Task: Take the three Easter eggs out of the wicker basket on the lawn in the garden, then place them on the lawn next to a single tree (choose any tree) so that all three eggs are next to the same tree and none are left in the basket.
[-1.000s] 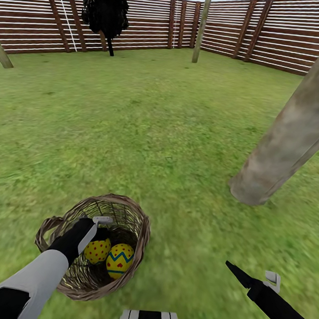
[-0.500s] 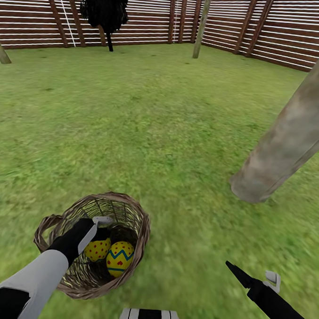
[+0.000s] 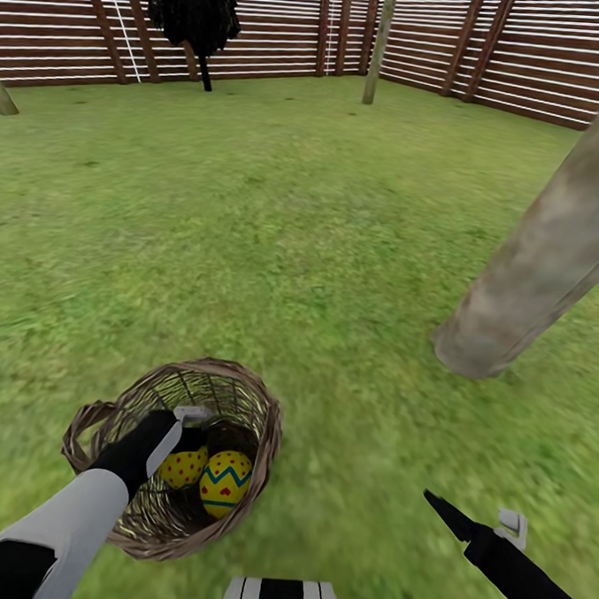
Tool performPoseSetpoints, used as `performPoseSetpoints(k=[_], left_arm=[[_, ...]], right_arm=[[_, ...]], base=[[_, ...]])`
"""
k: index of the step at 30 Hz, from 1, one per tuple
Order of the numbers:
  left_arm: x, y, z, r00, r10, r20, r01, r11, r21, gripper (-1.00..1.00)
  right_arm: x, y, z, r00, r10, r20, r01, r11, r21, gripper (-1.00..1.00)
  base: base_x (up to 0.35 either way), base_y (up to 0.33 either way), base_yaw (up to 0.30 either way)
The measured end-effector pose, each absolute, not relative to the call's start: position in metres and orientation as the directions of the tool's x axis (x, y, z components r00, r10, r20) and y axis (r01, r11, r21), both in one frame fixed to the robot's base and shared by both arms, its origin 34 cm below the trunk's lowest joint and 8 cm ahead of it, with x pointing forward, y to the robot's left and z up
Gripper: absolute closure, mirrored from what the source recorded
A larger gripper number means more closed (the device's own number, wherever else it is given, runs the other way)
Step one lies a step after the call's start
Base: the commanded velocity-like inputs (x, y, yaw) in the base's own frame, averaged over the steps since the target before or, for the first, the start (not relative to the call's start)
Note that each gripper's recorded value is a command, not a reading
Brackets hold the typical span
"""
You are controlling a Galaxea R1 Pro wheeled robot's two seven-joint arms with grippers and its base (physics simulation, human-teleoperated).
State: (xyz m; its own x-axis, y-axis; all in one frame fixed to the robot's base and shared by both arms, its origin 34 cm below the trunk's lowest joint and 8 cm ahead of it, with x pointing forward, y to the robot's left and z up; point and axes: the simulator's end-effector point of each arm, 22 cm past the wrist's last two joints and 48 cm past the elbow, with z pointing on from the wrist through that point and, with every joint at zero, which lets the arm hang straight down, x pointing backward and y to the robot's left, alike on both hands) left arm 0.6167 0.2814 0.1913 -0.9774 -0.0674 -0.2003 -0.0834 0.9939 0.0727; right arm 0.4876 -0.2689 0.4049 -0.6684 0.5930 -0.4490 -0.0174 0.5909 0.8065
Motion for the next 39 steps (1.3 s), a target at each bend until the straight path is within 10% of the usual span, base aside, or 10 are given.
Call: performPoseSetpoints(k=[39], left_arm=[[0.6102, 0.2829, 0.1803, -0.982, -0.066, -0.178, -0.081, 0.993, 0.081, -1.0]], right_arm=[[0.4856, -0.2687, 0.3963, -0.677, 0.593, -0.435, -0.002, 0.59, 0.807, -1.0]], base=[[0.0, 0.0, 0.0]])
